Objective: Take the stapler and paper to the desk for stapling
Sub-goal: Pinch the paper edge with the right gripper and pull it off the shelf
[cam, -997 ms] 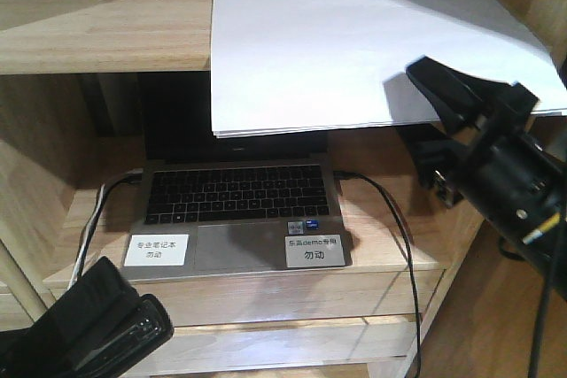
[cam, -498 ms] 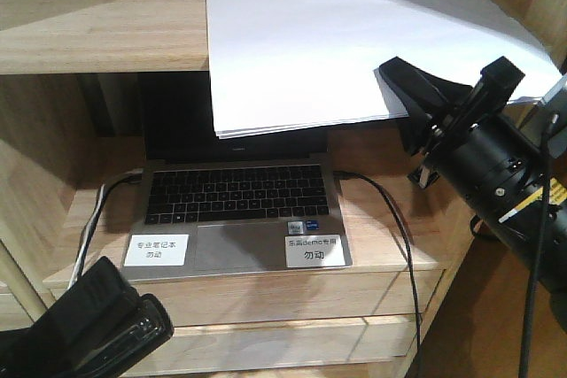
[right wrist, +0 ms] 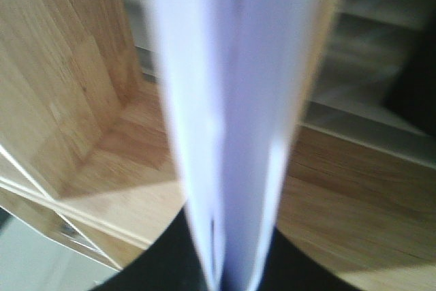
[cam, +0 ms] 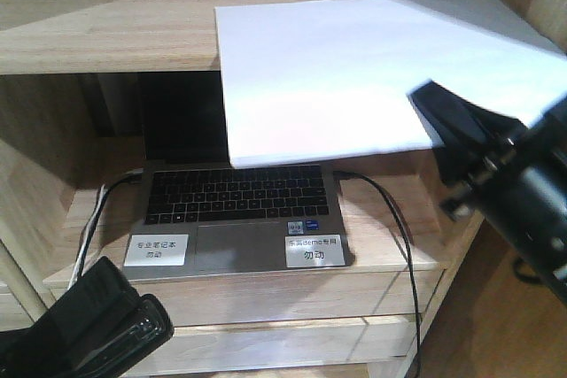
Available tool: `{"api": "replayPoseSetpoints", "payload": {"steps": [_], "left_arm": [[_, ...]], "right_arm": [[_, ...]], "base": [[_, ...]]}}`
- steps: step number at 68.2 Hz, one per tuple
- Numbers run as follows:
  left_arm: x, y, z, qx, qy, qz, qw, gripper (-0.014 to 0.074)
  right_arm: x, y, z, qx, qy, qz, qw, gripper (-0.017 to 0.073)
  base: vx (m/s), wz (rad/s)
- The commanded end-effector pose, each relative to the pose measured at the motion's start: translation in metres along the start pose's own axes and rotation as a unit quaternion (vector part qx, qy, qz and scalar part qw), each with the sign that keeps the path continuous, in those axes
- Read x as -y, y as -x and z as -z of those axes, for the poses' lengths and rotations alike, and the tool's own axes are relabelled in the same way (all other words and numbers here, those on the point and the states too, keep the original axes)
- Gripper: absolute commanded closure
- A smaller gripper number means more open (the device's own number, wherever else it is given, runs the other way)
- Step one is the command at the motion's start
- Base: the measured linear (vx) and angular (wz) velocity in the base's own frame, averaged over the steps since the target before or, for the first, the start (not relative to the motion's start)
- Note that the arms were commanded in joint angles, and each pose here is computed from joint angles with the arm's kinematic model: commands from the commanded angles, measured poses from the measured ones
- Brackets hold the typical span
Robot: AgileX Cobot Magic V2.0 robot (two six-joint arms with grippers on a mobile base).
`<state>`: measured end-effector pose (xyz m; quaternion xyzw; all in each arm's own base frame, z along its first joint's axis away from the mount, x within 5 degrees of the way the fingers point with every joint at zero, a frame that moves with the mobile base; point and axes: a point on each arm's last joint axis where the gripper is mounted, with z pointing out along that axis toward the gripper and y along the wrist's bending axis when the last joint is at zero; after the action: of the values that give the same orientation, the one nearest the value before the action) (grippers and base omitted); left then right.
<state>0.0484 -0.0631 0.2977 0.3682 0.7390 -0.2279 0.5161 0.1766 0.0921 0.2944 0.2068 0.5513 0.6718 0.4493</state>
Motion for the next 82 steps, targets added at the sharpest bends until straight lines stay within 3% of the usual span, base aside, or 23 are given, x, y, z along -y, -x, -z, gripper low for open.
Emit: {"api": "replayPoseSetpoints", "payload": {"steps": [1, 26, 43, 54, 63, 82], "left_arm": [[-0.003, 0.018, 0.005, 0.060, 0.018, 0.018, 0.998, 0.0600], [-0.003, 0.018, 0.005, 0.060, 0.018, 0.018, 0.998, 0.0600], [-0.003, 0.018, 0.005, 0.060, 0.018, 0.018, 0.998, 0.0600], [-0.003, 0.018, 0.005, 0.060, 0.018, 0.018, 0.998, 0.0600], [-0.003, 0.018, 0.005, 0.060, 0.018, 0.018, 0.998, 0.0600], [-0.003, 0.018, 0.005, 0.060, 0.018, 0.018, 0.998, 0.0600]], "right_arm": [[-0.017, 0.001, 0.011, 0.009, 0.051, 0.030, 0.998, 0.0564], [-0.023, -0.018, 0.069, -0.014, 0.067, 0.083, 0.994, 0.0563], [-0.018, -0.024, 0.103, 0.008, 0.087, 0.076, 0.993, 0.0562], [-0.011, -0.026, 0.117, 0.022, 0.077, 0.073, 0.994, 0.0562], [-0.011, -0.026, 0.121, 0.027, 0.070, 0.077, 0.994, 0.0562], [-0.016, -0.026, 0.123, 0.028, 0.096, 0.081, 0.992, 0.0562]], "base": [[0.00, 0.00], [0.00, 0.00], [0.00, 0.00], [0.00, 0.00], [0.00, 0.00], [0.00, 0.00]]}}
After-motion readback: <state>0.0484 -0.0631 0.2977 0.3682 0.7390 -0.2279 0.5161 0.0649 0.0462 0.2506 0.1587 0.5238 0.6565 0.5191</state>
